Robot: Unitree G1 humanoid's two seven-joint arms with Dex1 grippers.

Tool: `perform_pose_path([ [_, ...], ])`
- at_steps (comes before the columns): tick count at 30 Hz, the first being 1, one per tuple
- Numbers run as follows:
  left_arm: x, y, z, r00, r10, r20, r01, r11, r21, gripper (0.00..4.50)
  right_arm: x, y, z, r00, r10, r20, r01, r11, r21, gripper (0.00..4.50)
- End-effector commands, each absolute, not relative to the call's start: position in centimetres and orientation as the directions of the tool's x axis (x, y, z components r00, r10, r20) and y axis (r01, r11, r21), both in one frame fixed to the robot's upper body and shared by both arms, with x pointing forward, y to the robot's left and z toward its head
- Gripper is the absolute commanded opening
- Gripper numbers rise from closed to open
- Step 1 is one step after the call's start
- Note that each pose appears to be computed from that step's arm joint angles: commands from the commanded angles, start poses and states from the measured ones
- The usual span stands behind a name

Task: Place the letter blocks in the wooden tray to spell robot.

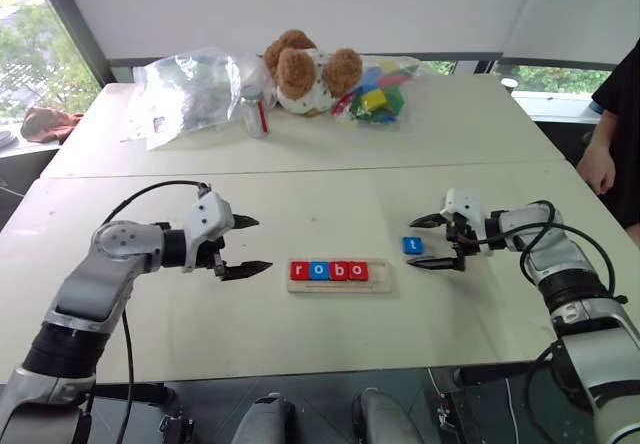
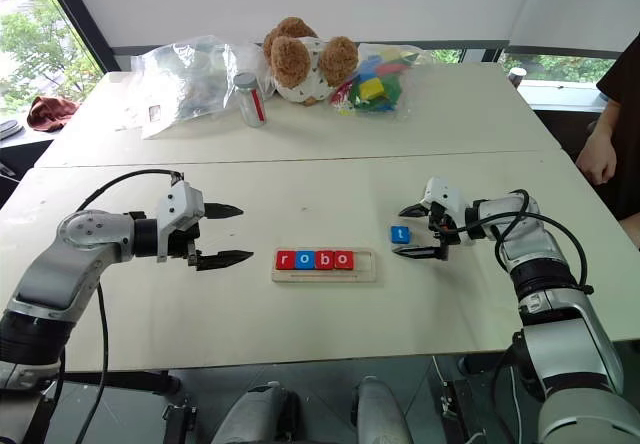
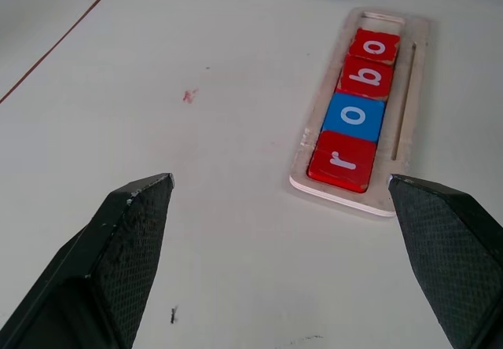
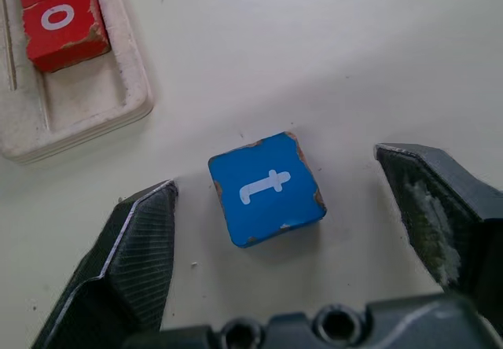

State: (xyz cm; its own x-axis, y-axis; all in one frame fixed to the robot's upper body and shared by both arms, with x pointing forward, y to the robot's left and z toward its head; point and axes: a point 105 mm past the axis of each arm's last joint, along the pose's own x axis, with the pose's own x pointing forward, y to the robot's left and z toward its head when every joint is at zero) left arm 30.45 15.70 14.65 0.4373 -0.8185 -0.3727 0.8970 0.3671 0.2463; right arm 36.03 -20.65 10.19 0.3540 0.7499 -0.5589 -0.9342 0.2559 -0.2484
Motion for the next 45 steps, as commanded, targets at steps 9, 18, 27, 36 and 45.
perform_pose_path([
  [9,30.5,16.0,15.5,0.455,-0.811,-0.367,0.885,0.367,0.286,4.5,36.0,-19.2,13.5,0.339,0.804,-0.488,-0.931,0.211,-0.299,1.14],
  [18,30.9,15.0,14.4,0.416,-0.828,-0.375,0.904,0.333,0.269,4.5,30.9,-15.1,13.6,0.142,0.829,-0.542,-0.974,0.02,-0.225,1.14],
  [27,30.9,15.0,14.4,0.418,-0.832,-0.364,0.903,0.337,0.267,4.5,31.4,-14.9,11.9,0.151,0.794,-0.589,-0.971,0.007,-0.24,1.14],
  [36,30.5,14.9,14.2,0.429,-0.831,-0.353,0.898,0.353,0.261,4.5,32.9,-14.6,11.3,0.192,0.782,-0.594,-0.956,0.012,-0.293,1.14],
  [45,30.6,15.0,14.2,0.428,-0.829,-0.361,0.899,0.348,0.267,4.5,32.4,-13.2,11.3,0.153,0.813,-0.562,-0.965,-0.001,-0.264,1.14],
])
